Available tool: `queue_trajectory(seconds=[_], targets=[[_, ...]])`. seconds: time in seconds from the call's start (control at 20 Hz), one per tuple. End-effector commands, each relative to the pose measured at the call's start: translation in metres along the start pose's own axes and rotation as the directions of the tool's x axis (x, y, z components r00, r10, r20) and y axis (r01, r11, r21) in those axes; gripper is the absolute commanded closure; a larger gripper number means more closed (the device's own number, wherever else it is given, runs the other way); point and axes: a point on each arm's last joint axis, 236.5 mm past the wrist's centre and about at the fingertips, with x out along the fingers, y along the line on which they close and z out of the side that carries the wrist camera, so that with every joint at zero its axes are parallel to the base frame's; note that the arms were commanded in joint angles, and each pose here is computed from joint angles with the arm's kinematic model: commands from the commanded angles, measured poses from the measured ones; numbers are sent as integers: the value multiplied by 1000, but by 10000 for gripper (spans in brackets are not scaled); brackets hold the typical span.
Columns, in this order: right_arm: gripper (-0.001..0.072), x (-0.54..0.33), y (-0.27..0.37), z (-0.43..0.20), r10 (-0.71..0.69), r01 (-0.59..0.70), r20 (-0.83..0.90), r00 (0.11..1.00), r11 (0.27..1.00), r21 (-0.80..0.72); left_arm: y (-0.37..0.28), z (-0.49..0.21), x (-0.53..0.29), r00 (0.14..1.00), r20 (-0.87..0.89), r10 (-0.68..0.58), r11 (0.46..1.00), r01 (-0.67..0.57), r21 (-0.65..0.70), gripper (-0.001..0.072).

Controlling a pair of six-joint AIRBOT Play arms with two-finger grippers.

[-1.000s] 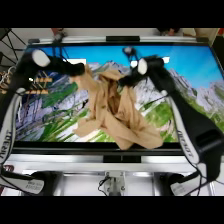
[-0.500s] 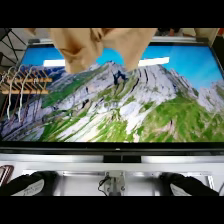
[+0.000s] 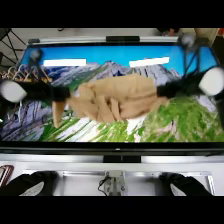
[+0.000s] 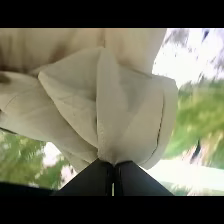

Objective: Fold the shirts.

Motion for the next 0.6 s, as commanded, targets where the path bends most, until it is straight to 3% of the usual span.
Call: queue_trajectory(seconds=[0.0, 0.1, 0.2, 0.4, 0.5, 0.55], targets=[[643, 71, -1, -134, -10, 30, -331, 944, 998, 57, 14, -132, 64, 961, -275, 37, 996, -56, -62, 659], [617, 76, -5, -149, -24, 48, -339, 941, 997, 63, 18, -159, 63, 933, -357, 52, 996, -75, -51, 616], [41, 68, -11, -125, -46, 64, -258, 965, 996, 61, 15, -150, 52, 932, -358, 55, 997, -72, -36, -13], [41, -3, -17, -13, -60, 52, 91, 994, 995, 85, -4, -56, 2, 989, -147, 10, 1000, -12, -11, -13], [45, -53, -6, 53, -7, -25, 333, 943, 995, 92, -14, -7, -24, 1000, -19, -15, 1000, 15, -13, 4], [45, -72, 4, 79, 35, -81, 421, 906, 992, 92, -19, 11, -31, 999, 32, -25, 1000, 25, -6, 56]])
